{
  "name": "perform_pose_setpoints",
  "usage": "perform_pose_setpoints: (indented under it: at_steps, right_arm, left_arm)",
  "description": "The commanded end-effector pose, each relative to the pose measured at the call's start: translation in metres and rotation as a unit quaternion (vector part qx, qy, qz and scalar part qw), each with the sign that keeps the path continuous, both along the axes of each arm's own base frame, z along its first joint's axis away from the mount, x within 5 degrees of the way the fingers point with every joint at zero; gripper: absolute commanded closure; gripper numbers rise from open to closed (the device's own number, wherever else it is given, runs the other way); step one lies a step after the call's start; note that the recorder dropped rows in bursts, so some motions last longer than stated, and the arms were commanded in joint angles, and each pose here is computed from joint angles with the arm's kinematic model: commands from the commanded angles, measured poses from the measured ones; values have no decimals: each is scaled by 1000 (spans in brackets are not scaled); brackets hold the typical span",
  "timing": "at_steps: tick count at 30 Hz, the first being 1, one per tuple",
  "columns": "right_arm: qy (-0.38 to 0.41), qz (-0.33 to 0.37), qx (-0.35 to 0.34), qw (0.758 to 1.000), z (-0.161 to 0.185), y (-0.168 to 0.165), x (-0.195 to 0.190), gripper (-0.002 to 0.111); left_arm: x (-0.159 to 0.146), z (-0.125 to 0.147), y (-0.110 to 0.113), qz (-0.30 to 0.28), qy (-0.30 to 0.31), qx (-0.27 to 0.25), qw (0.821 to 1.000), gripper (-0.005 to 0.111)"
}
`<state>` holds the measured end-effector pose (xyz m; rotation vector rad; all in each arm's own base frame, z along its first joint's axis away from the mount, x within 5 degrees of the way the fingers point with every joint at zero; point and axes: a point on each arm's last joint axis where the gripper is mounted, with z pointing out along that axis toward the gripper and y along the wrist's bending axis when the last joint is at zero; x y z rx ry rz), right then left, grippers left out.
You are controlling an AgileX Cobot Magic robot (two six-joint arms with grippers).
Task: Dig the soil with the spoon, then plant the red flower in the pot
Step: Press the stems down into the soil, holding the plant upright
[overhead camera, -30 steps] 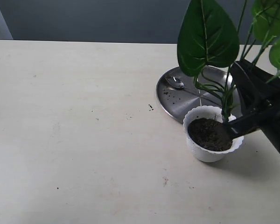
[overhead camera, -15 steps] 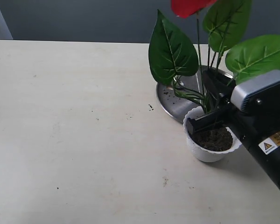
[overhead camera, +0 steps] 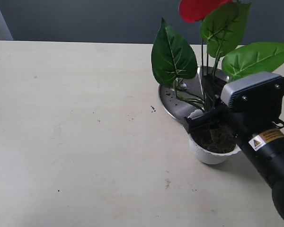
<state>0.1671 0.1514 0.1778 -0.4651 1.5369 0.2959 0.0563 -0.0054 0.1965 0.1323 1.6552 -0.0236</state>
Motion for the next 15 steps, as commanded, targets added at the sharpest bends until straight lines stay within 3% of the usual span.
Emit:
perform_pose_setpoints:
  at_steps: [1,15]
  right_arm:
    - [5,-19,-4,1000,-6,1,14,109]
    - [43,-22,4,999,-21,-10,15,109]
  left_arm:
    - [0,2,0,-3,-7,-1,1000,106]
    - [0,2,0,-3,-7,-1,1000,106]
